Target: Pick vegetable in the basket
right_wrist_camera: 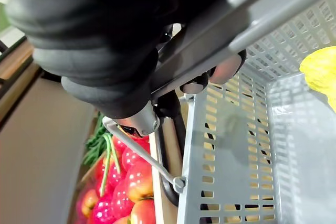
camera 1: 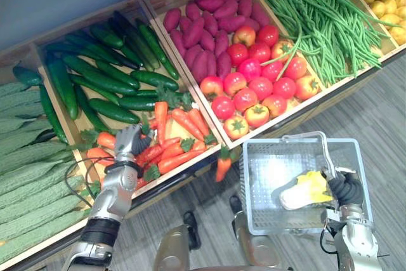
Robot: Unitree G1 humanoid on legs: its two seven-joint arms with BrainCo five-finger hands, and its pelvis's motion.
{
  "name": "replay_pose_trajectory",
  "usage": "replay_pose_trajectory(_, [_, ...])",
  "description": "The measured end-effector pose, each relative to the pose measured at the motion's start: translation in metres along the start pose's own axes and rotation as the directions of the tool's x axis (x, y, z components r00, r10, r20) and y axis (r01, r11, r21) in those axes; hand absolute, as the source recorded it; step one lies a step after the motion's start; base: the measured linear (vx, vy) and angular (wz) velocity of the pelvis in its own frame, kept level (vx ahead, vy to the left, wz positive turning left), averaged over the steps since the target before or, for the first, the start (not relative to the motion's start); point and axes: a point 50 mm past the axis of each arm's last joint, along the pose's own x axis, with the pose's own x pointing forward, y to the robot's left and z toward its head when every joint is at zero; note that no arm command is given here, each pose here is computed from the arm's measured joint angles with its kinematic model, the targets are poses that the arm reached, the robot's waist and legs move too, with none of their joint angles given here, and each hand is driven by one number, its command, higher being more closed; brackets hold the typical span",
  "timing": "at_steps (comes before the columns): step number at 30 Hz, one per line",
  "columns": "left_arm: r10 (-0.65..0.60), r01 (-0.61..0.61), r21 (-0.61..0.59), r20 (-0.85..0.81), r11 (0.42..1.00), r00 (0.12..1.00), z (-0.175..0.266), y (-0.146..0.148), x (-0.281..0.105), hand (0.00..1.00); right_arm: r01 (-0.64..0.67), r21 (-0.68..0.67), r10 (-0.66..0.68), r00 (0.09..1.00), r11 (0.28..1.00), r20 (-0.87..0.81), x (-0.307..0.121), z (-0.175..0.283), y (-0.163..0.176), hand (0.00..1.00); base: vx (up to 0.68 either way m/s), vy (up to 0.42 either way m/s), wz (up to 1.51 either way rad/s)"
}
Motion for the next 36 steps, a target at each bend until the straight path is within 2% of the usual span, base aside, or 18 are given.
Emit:
replay_pose_trajectory(4, [0.184,-0.178,-0.150,0.028,0.973,0.983,0.021,0.025,-0.011,1.00,0.002,0.011,-0.001,1.000,1.000,-0.004,-0.005,0.001,0.001,1.00,-0.02,0.000,0.01])
replay_pose_trajectory(10, [0.246,-0.234,-0.324,-0.001,0.917,0.969,0.036,0.026,-0.027,1.00,0.009,0.025,-0.008,0.999,1.000,-0.044,-0.009,-0.005,0.005,1.00,0.01,-0.002,0.03])
replay_pose_trajectory(21, [0.176,-0.212,-0.644,-0.120,0.735,0.977,0.043,0.012,-0.054,1.00,0.032,0.068,-0.025,0.995,0.997,-0.101,-0.021,-0.017,0.012,1.00,0.00,0.011,-0.18])
replay_pose_trajectory(27, [0.116,-0.121,-0.716,-0.056,0.687,0.992,0.061,0.001,-0.056,1.00,0.018,0.077,-0.009,0.994,0.997,-0.108,-0.018,-0.019,0.021,1.00,-0.08,0.011,-0.59])
replay_pose_trajectory(30, [0.106,-0.119,-0.717,-0.063,0.686,0.992,0.060,0.000,-0.059,1.00,-0.007,0.089,0.017,0.994,0.996,-0.106,-0.012,-0.019,0.033,1.00,-0.03,-0.121,-1.15])
replay_pose_trajectory(34, [0.087,-0.120,-0.730,-0.084,0.672,0.993,0.056,-0.004,-0.066,1.00,-0.124,0.091,0.133,0.987,0.988,-0.095,0.008,-0.020,0.065,1.00,0.03,-0.250,-1.91])
replay_pose_trajectory(36, [0.040,-0.110,-0.747,-0.112,0.656,0.993,0.057,-0.017,-0.067,1.00,-0.133,0.060,0.140,0.983,0.989,-0.117,0.024,-0.025,0.069,1.00,0.12,-0.273,-2.00])
